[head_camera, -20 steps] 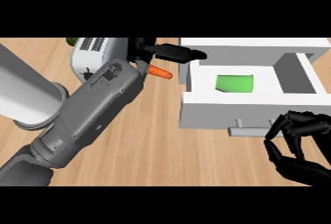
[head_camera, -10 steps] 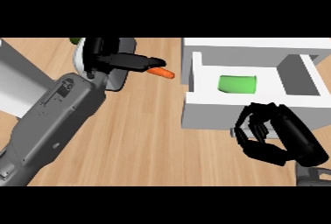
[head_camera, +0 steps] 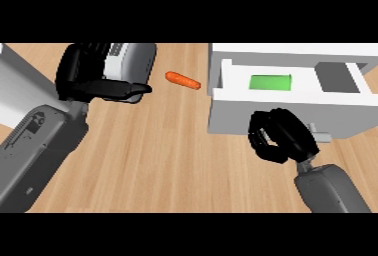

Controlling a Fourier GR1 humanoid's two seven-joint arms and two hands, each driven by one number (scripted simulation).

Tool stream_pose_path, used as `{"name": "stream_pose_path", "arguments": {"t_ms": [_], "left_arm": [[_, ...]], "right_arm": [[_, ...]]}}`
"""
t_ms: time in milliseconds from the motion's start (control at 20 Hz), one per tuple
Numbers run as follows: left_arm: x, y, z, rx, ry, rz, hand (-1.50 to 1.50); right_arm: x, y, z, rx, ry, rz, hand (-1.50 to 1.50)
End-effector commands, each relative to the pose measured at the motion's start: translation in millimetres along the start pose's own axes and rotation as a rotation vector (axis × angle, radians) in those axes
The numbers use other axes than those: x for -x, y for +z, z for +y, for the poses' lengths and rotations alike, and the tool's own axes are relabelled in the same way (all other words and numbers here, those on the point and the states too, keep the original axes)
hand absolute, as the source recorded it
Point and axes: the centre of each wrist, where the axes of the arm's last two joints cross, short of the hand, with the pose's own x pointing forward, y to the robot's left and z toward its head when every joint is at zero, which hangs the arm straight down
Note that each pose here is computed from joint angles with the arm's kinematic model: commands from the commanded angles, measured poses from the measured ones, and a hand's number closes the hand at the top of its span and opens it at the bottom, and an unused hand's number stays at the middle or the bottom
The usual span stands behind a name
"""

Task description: Pick up the cup, place it into the drawer and close the drawer

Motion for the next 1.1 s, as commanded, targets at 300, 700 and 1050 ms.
{"name": "stream_pose_path", "arguments": {"t_ms": [300,700,1050], "left_arm": [[-0.3,34.1,63.6,-0.022,-0.002,0.004,-1.5],[1.9,52.0,67.2,0.014,0.011,0.009,-1.5],[10.0,49.5,66.8,0.03,0.034,0.0,-1.5]], "right_arm": [[43.4,-59.3,49.2,-0.04,0.056,0.03,1.5],[89.2,-82.8,-0.6,-0.066,0.011,0.079,1.5],[98.4,-94.5,-37.1,-0.061,-0.031,0.15,1.5]]}}
